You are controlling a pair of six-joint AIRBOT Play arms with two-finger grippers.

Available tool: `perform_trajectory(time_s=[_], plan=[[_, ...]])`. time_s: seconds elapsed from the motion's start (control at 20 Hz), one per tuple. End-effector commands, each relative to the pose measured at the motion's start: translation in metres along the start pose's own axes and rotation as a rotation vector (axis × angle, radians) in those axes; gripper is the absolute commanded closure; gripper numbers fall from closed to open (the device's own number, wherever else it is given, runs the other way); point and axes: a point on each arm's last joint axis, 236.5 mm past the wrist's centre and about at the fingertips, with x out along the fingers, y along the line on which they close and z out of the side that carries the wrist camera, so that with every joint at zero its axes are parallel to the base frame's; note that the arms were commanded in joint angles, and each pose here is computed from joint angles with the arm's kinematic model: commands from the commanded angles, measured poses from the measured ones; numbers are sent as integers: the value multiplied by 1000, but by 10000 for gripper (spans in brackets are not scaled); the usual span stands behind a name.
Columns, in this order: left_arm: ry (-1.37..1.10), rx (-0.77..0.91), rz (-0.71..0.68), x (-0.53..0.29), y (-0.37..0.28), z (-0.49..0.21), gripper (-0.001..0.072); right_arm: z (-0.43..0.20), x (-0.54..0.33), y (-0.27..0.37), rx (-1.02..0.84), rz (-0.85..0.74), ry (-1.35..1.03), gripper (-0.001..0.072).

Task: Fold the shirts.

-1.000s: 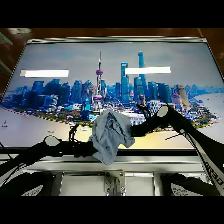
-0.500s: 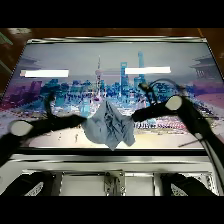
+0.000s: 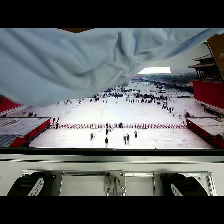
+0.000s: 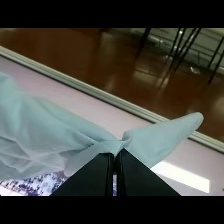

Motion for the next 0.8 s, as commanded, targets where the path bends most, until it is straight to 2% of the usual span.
perform_trajectory(time_s=[0.0,0.2,0.3,0.6,0.75], plan=[[86,97,84,-23,1,0,674,-1,-41,-18,-13,-68,46,650],[613,165,426,-74,92,-112,673,-73,-53,-43,-62,-167,368,649],[798,165,544,-104,122,-151,673,-106,-55,-38,-52,-146,518,649],[931,144,590,-100,164,-223,672,-235,-19,55,99,161,940,650],[961,82,600,-82,186,-265,671,-307,26,89,165,206,1000,649]])
